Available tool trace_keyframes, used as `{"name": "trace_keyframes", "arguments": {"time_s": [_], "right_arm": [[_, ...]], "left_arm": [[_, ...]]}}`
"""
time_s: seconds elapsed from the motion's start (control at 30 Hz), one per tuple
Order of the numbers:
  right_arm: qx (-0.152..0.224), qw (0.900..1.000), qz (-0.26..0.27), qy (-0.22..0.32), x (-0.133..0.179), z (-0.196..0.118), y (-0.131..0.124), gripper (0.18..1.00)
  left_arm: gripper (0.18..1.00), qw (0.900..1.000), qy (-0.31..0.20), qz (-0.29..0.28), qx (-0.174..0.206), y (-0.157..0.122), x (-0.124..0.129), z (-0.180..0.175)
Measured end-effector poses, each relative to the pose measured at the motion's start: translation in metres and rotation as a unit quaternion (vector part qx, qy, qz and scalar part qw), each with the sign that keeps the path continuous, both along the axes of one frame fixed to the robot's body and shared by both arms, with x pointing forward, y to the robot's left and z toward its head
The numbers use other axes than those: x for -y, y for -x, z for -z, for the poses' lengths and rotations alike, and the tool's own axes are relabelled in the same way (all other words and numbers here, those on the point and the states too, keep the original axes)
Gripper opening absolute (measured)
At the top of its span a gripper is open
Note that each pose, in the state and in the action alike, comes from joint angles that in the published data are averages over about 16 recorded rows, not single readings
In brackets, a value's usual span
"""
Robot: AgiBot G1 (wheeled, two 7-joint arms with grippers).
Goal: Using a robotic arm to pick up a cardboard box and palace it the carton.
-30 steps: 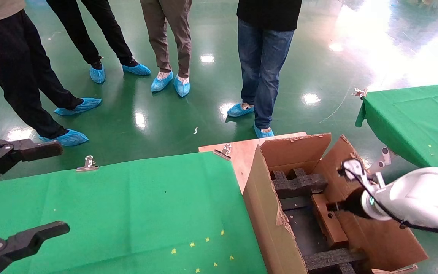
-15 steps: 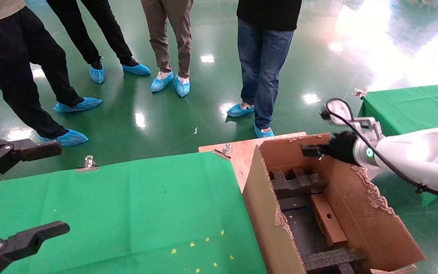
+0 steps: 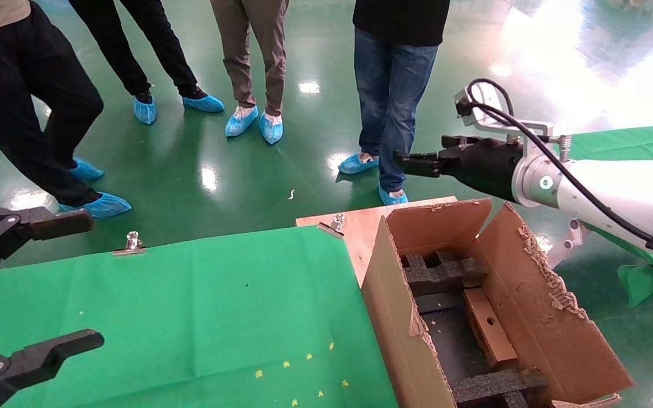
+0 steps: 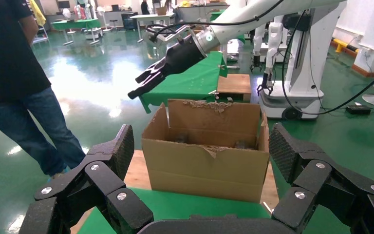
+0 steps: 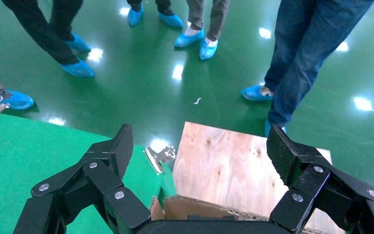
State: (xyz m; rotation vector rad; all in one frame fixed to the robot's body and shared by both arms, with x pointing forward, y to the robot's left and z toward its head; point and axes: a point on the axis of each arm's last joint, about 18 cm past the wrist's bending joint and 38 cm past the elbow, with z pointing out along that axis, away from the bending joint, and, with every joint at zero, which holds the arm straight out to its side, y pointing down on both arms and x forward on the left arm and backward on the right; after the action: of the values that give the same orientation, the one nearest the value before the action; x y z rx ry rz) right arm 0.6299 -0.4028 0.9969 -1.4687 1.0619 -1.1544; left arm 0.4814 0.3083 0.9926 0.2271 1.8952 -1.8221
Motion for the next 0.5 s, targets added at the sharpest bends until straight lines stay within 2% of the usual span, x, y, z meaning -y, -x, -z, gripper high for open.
{"name": "trace_keyframes", "arguments": {"time_s": [0.2, 0.5], "right_arm": [[0.000, 1.000, -0.002, -0.003, -0.001, -0.001, 0.000, 1.001], [-0.033, 0.999, -0.008, 0.006, -0.005, 0.010, -0.001, 1.001]], "left_arm": [[1.001, 1.0000, 0.000, 0.000, 0.000, 0.000, 0.000, 0.000], [1.001, 1.0000, 0.000, 0.000, 0.000, 0.000, 0.000, 0.000]]}}
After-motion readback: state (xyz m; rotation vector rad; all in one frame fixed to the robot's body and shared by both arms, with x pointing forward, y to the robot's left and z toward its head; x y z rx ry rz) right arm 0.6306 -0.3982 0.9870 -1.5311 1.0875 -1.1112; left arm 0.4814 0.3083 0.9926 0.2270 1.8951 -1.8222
